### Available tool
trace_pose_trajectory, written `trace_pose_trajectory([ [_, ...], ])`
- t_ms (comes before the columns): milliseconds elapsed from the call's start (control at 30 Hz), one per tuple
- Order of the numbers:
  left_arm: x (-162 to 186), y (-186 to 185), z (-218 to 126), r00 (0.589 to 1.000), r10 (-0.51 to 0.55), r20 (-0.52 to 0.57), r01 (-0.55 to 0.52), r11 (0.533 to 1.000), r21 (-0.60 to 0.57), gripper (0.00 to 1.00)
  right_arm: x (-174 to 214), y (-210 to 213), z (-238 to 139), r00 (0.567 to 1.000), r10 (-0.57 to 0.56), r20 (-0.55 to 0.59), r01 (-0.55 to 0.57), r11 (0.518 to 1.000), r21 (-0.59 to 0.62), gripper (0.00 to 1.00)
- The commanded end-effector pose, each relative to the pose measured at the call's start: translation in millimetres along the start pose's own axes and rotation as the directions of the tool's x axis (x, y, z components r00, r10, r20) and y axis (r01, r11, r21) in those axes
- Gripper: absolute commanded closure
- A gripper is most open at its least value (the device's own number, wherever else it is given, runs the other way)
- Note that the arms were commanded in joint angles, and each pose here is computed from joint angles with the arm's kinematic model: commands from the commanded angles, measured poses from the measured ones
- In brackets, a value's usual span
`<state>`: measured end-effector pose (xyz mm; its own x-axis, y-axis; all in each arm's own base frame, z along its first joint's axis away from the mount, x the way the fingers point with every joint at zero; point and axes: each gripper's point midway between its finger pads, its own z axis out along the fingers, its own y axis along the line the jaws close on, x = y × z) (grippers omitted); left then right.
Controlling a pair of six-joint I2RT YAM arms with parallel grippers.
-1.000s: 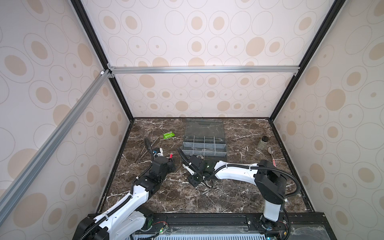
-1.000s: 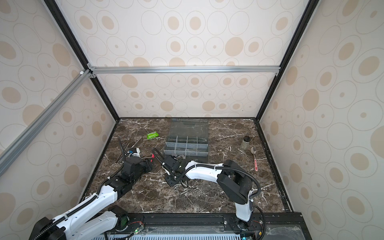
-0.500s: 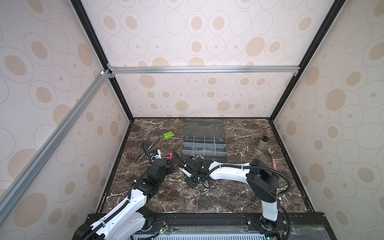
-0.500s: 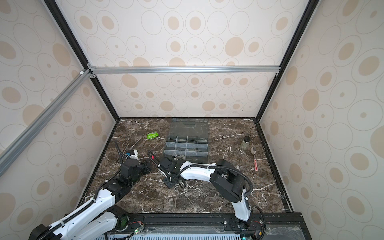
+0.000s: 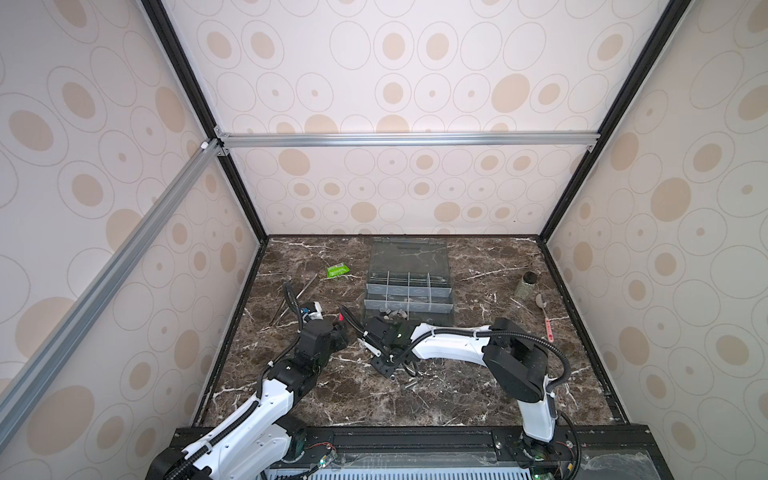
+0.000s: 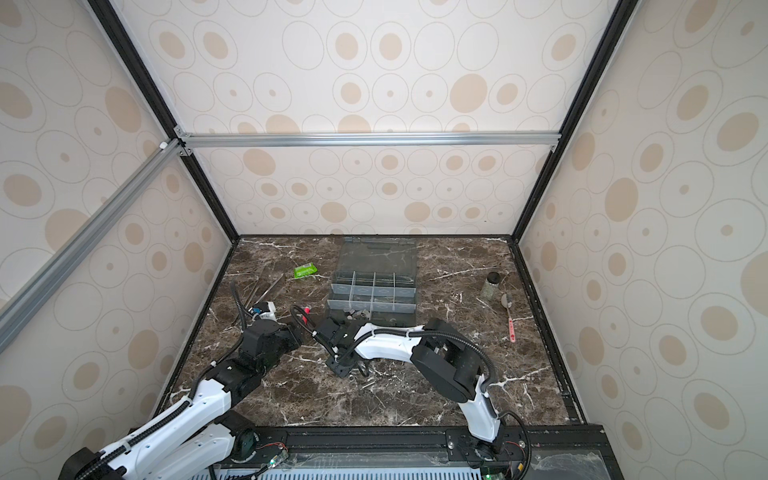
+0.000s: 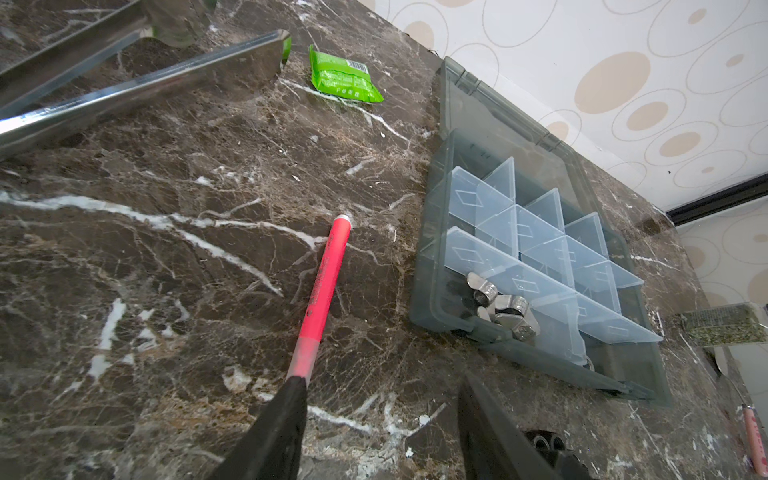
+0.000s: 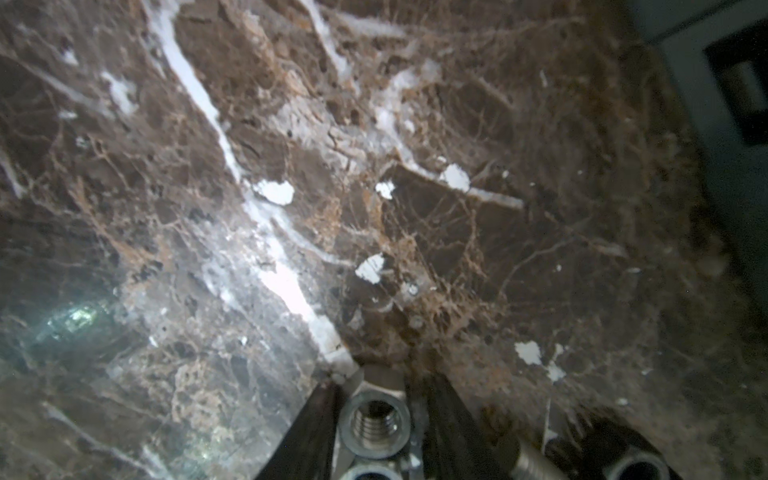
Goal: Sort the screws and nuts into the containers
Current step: 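Grasp a silver hex nut from the pile with the right gripper and lift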
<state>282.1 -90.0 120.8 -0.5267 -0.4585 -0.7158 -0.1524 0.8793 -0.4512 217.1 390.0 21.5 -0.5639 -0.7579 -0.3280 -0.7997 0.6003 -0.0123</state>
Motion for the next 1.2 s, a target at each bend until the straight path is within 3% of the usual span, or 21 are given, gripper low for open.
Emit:
trace_pose_trajectory([
  [0, -2.9, 0.3, -0.2, 0.999, -0.031, 0.009, 0.031, 1.000, 0.003, 0.41, 4.2, -0.5, 5.2, 0.999, -0.030, -0.034, 0.031, 0.999, 0.031, 0.64],
  [300, -1.6, 0.3, 0.7, 1.000, -0.028, 0.004, 0.028, 1.000, 0.002, 0.41, 2.6, -2.0, 7.8, 0.999, -0.010, -0.041, 0.012, 0.999, 0.044, 0.76],
  [800, 7.4, 3.5, 2.9, 0.999, -0.041, -0.018, 0.042, 0.999, 0.006, 0.41, -10.4, -8.6, -6.5, 0.998, 0.052, 0.037, -0.053, 0.998, 0.038, 0.79],
  [1167, 9.2, 4.1, 1.7, 0.999, -0.050, -0.021, 0.050, 0.999, 0.013, 0.41, -36.6, -66.7, -56.3, 0.978, 0.116, 0.174, -0.136, 0.985, 0.105, 0.79],
])
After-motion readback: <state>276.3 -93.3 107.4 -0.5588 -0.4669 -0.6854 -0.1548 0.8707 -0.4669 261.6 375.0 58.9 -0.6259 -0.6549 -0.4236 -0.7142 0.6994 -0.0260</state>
